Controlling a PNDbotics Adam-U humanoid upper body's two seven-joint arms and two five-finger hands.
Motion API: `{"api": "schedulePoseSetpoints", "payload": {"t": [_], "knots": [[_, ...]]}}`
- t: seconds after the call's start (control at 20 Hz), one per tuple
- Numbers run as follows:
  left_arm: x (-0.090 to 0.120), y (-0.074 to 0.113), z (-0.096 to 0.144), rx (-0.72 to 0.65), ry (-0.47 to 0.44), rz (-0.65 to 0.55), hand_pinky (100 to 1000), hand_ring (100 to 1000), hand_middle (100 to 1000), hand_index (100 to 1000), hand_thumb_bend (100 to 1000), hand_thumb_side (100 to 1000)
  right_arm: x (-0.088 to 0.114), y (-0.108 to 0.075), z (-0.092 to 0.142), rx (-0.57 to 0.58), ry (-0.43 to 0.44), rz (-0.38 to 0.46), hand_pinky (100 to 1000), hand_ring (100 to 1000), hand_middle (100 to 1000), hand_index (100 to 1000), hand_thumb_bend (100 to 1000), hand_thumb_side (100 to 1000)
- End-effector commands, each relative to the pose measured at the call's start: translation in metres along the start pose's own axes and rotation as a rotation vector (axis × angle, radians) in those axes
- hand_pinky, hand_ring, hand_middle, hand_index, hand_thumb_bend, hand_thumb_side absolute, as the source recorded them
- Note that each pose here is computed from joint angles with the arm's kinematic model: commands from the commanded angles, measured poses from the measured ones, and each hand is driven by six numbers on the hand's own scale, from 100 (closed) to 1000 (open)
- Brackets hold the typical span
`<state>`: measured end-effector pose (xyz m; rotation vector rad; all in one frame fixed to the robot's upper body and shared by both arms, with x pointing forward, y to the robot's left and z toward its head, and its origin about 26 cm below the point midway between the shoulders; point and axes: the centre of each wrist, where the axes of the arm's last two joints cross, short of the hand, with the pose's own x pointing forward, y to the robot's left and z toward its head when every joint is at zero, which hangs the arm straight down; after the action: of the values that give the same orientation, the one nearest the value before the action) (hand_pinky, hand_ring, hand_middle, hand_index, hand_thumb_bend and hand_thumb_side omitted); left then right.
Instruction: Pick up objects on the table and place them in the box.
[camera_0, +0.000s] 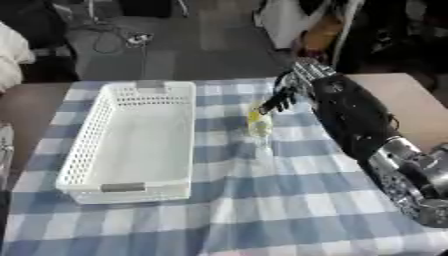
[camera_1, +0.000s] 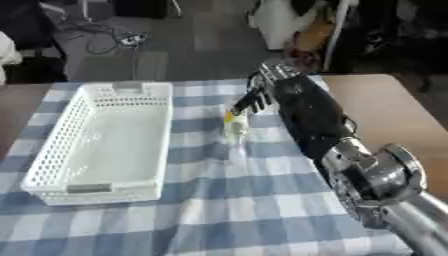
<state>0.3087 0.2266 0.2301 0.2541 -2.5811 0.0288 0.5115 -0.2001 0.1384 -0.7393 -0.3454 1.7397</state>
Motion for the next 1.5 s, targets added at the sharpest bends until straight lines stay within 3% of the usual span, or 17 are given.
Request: {"api": "schedulePoseSetpoints", "payload": {"t": [0.05, 0.2, 0.35, 0.55, 0.75, 1.1, 1.5], "knots": [[0.006, -0.002, -0.006, -0.006, -0.031, 0.017, 682, 597, 828, 787, 179, 1000, -0.002, -0.01, 0.01, -0.043, 0.066, 0.039, 1000, 899, 843, 840, 273, 1000], [0.006, -0.002, -0.007, -0.005, -0.033, 0.019, 682, 597, 828, 787, 180, 1000, -0.001, -0.009, 0.01, -0.05, 0.125, 0.073, 1000, 907, 894, 889, 289, 1000], [0.006, -0.002, -0.007, -0.005, -0.033, 0.019, 682, 597, 828, 787, 179, 1000, -0.001, -0.008, 0.008, -0.045, 0.124, 0.065, 984, 917, 933, 945, 328, 1000], [0.006, -0.002, -0.008, 0.0, -0.037, 0.021, 683, 598, 828, 787, 180, 1000, -0.005, 0.002, -0.002, 0.009, 0.014, -0.018, 955, 934, 947, 958, 361, 1000], [0.007, -0.003, -0.009, 0.001, -0.041, 0.023, 683, 598, 827, 787, 180, 1000, -0.007, 0.01, -0.009, 0.044, -0.035, -0.074, 953, 938, 945, 956, 357, 1000], [0.009, -0.006, -0.011, 0.002, -0.049, 0.039, 684, 600, 825, 787, 182, 1000, -0.007, 0.007, -0.007, 0.042, -0.055, -0.118, 937, 923, 921, 933, 335, 1000], [0.014, -0.017, -0.018, -0.001, -0.073, 0.09, 685, 604, 822, 786, 182, 1000, -0.028, 0.025, -0.019, 0.101, -0.012, -0.271, 909, 894, 883, 904, 327, 1000]]}}
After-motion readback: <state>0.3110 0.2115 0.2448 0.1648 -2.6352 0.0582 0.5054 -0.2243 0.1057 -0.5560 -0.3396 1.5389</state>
